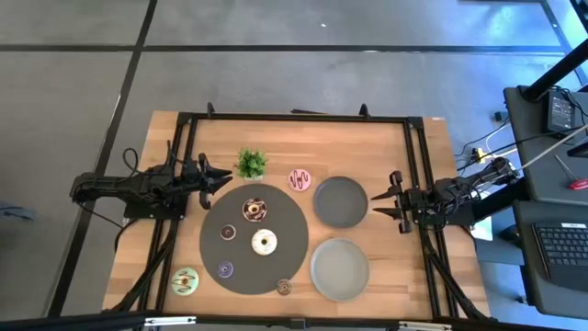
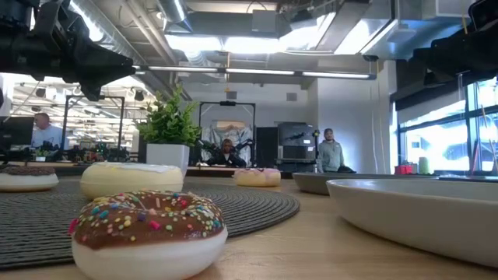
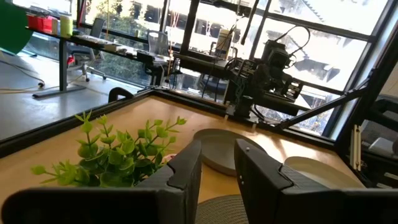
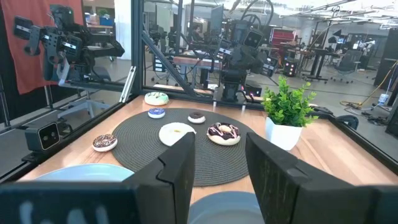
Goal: Pick & Place donuts
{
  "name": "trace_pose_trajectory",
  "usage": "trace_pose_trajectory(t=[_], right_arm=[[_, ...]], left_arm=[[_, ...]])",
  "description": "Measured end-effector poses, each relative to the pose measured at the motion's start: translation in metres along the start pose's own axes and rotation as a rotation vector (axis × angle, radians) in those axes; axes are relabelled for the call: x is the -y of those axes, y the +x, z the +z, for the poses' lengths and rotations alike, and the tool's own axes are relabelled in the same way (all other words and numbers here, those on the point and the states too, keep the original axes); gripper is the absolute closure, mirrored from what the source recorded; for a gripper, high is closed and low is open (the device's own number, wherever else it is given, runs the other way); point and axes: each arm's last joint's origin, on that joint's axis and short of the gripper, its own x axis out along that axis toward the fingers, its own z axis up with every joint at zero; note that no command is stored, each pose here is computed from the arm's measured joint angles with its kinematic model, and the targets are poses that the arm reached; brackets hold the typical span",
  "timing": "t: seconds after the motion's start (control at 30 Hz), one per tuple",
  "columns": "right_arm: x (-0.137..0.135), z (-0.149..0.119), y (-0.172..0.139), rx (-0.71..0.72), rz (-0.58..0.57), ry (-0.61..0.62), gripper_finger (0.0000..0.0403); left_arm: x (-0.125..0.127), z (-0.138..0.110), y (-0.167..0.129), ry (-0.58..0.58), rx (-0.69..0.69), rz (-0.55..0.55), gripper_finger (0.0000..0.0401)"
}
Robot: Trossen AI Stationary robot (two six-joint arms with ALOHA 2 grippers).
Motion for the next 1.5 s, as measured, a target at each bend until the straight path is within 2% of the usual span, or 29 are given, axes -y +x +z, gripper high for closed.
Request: trace_pose_trajectory(t=[0.93,1.17,1.4,1.5], right_arm=[[0.0000,-0.0001,0.0000,0.000,0.000,0.002,0.0260],[-0.0010,0.0013,0.0000,0.012,0.034,0.212,0.0260],[-0.0027,0.0012,-0.0001,0.011,0.095,0.186,0.0258],[-0.0032,0.0019,-0.0002,0.018,0.112,0.178,0.0245]], left_arm=[[0.0000,0.0000,0.0000,0.000,0.000,0.000,0.0310],[0.0000,0.0000,0.0000,0.000,0.000,0.000,0.0308],[0.0000,0.0000,0.0000,0.000,0.000,0.000,0.0310],[0.0000,0.0000,0.0000,0.000,0.000,0.000,0.0308]])
